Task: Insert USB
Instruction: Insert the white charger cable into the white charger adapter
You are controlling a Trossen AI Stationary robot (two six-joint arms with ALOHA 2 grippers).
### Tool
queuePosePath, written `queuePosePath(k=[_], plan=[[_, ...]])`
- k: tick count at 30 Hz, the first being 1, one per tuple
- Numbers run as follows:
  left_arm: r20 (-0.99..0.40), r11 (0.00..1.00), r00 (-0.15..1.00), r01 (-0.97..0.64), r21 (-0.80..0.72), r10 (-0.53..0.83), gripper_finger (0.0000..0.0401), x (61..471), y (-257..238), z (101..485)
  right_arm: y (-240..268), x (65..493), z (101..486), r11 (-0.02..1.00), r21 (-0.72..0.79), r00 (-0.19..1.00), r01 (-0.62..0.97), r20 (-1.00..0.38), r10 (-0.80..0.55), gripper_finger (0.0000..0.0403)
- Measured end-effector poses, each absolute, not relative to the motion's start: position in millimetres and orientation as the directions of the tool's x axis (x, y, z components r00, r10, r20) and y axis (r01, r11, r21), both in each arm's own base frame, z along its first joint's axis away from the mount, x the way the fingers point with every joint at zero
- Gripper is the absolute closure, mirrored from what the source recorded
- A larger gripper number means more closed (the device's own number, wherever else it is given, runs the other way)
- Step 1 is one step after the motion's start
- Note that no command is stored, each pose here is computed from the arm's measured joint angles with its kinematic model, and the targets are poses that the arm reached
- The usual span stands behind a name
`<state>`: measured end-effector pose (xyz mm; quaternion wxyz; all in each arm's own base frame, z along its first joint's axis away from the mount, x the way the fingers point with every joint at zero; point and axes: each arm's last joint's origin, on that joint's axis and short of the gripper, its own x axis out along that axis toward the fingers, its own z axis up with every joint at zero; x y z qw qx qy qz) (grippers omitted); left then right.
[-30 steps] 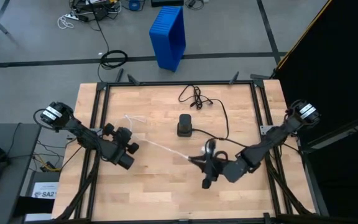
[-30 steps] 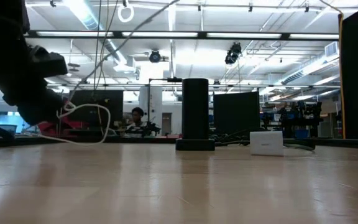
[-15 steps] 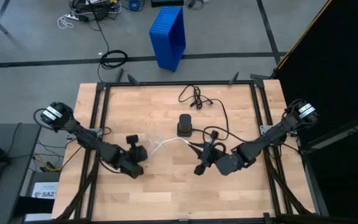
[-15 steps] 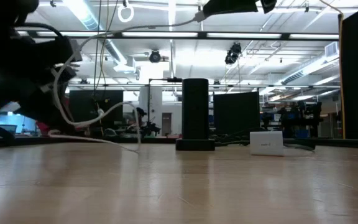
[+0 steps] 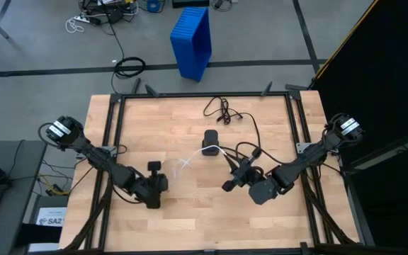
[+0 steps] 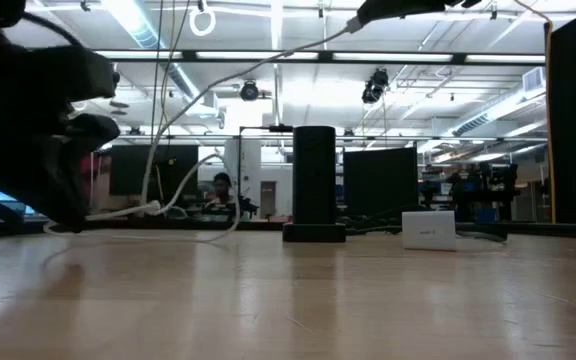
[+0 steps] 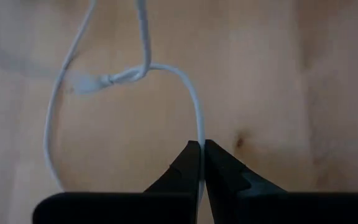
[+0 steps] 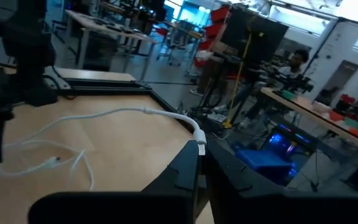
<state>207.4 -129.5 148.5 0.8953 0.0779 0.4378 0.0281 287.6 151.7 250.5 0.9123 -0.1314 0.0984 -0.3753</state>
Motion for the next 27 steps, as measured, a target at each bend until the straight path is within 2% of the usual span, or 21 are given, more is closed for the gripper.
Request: queuePosePath(k=[4, 8, 13, 20, 23, 27], plan=[[-0.664, 0.966, 0.747, 0.163, 0.201, 0.012, 0.0401, 221, -140, 161, 142, 297, 249, 0.776, -0.242, 0.77, 0.583, -0.14, -0.623, 0.0403], [-0.603, 0.943, 0.797, 0.216, 0.253, -0.02, 0.0401, 227, -143, 167, 132, 305, 246, 0.835, -0.175, 0.814, 0.521, -0.193, -0.548, 0.0403], [-0.599, 0.939, 0.8, 0.231, 0.256, -0.033, 0.0401, 226, -145, 168, 128, 304, 239, 0.842, -0.167, 0.816, 0.514, -0.209, -0.539, 0.0403], [-0.525, 0.902, 0.846, 0.295, 0.314, -0.094, 0.0401, 227, -155, 176, 126, 304, 239, 0.835, -0.167, 0.809, 0.523, -0.211, -0.549, 0.0403], [-0.501, 0.893, 0.864, 0.266, 0.362, -0.055, 0.0401, 224, -159, 178, 125, 303, 236, 0.821, -0.197, 0.793, 0.535, -0.218, -0.569, 0.0403], [-0.456, 0.882, 0.887, 0.156, 0.444, 0.073, 0.0401, 212, -160, 186, 130, 299, 237, 0.779, -0.238, 0.76, 0.58, -0.186, -0.623, 0.0403]])
